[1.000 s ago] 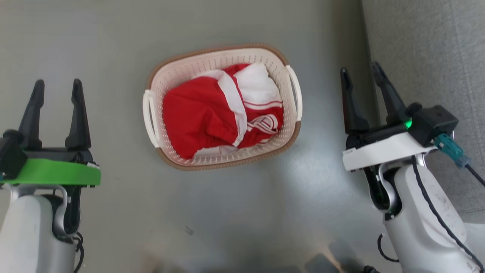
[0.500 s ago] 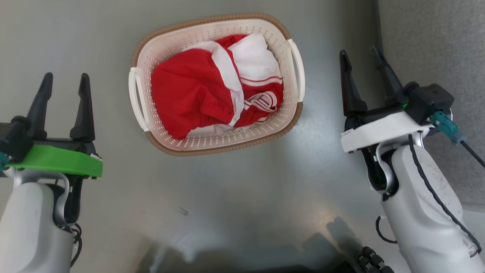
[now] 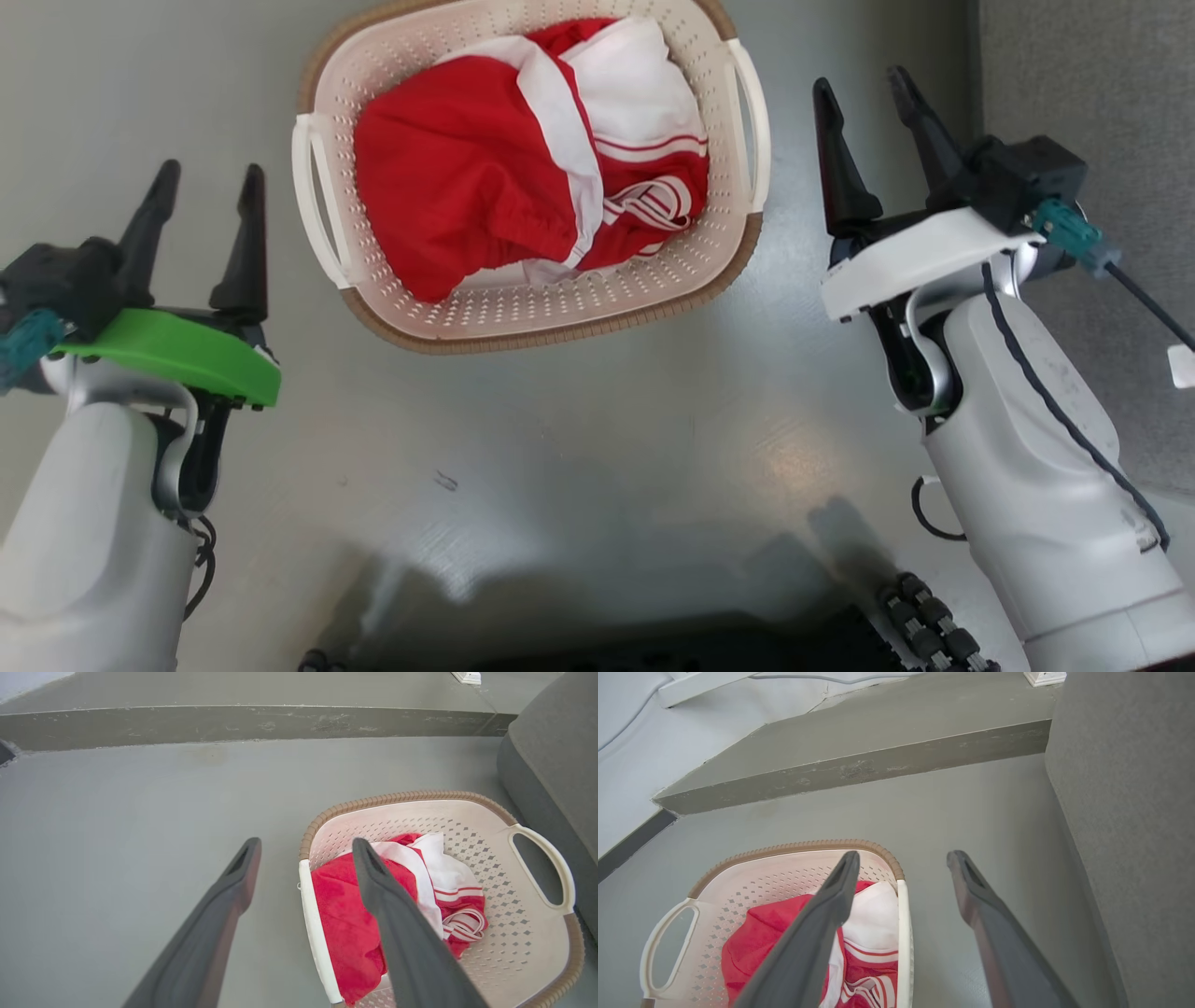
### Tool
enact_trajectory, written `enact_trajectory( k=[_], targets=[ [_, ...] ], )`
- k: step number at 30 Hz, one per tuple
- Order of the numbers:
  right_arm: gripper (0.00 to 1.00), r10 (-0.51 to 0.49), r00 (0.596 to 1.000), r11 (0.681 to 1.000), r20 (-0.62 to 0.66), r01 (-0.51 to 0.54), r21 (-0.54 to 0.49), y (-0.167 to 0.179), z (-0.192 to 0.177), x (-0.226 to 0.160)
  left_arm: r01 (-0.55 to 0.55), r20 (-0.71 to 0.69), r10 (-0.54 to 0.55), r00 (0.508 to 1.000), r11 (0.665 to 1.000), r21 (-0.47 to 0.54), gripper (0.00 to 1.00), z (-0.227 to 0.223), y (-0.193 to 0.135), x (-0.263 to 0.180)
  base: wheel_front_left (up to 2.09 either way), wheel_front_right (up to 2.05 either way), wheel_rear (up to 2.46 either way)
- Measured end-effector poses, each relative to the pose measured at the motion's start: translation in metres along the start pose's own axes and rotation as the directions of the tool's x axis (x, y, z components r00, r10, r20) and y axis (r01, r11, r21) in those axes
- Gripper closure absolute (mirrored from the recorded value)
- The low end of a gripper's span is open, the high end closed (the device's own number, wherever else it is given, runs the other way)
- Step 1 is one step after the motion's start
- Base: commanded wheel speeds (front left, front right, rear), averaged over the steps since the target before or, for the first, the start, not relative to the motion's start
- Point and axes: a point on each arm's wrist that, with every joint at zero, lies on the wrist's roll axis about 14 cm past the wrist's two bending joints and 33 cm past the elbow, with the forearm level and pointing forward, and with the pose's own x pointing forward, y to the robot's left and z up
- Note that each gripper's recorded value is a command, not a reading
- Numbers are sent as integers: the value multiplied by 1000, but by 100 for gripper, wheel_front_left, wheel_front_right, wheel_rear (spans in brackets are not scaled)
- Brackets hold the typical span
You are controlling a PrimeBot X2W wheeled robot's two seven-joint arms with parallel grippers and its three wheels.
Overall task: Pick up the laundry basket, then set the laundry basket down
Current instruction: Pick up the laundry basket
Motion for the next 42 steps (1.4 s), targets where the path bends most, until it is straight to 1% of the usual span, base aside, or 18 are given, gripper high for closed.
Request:
enact_trajectory(
  k=[8, 13, 17, 21, 28, 33, 38, 42],
  targets=[
    [0, 4, 996, 1000, -87, -2, 31, -2, -30, 15, 21, -109, -21, 994, 1000, 1, 0, -29, 2, 15, 0, 0, 0],
    [0, 18, 989, 999, -145, -12, 42, 0, -50, 21, 10, -194, -17, 981, 999, -37, 0, -53, 4, 19, 0, 0, 0],
    [0, 36, 981, 999, -191, -31, 27, 3, -66, 26, 15, -249, -27, 968, 999, -49, 0, -70, 3, 22, 0, 0, 0],
    [0, 47, 973, 999, -227, -42, 29, 4, -78, 32, 22, -275, -40, 961, 997, -69, 0, -79, 1, 30, 0, 0, 0],
    [0, 68, 961, 997, -267, -61, 36, 6, -92, 43, 23, -331, -45, 943, 997, -71, 0, -95, 4, 37, 0, 0, 0],
    [0, 72, 951, 997, -300, -61, 46, 5, -104, 51, 5, -370, -37, 928, 996, -87, 0, -106, 10, 44, 0, 0, 0],
    [0, 80, 932, 996, -354, -62, 62, 6, -121, 55, -10, -412, -40, 910, 993, -119, 0, -120, 9, 47, 0, 0, 0],
    [0, 83, 916, 995, -393, -57, 78, 7, -134, 56, -9, -430, -42, 902, 993, -116, 0, -127, 10, 48, 0, 0, 0]
  ],
)
